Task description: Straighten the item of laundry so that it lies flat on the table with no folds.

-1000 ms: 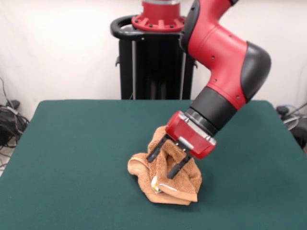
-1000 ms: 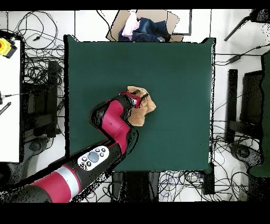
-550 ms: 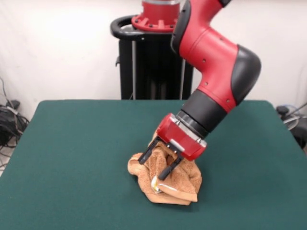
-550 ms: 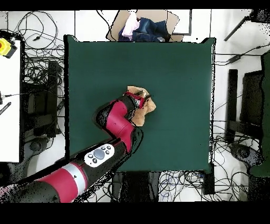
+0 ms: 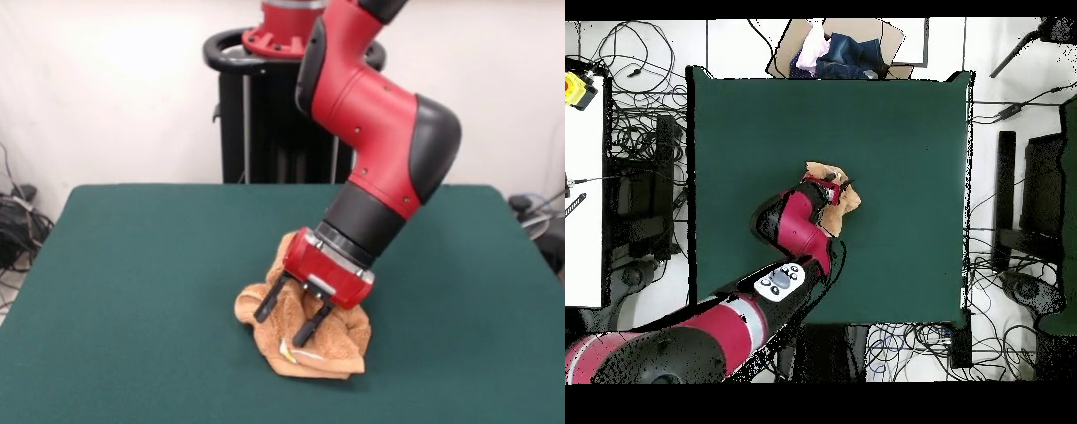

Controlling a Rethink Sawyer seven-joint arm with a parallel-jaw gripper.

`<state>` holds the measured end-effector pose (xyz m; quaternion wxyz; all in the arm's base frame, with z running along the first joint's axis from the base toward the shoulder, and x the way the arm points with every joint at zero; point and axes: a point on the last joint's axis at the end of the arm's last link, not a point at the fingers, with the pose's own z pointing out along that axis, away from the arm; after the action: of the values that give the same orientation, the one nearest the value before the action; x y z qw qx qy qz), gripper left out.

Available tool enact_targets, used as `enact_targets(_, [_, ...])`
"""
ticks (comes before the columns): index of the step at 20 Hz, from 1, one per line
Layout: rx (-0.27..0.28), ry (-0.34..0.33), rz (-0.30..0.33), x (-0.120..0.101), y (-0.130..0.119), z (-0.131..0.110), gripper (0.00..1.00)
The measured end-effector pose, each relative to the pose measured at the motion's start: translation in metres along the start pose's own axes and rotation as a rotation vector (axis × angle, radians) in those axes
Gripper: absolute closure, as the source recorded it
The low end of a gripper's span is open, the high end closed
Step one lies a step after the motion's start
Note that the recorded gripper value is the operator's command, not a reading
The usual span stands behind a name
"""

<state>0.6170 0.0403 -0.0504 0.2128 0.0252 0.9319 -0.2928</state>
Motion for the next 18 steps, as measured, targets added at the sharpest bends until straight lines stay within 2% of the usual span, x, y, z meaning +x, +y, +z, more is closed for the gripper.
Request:
enact_targets(9, [-0.088,-0.003,0.024,-0.008,0.009,0.003,0.00])
enact_targets(18, [-0.130,-0.007,0.037,-0.015,0.016,-0.001,0.00])
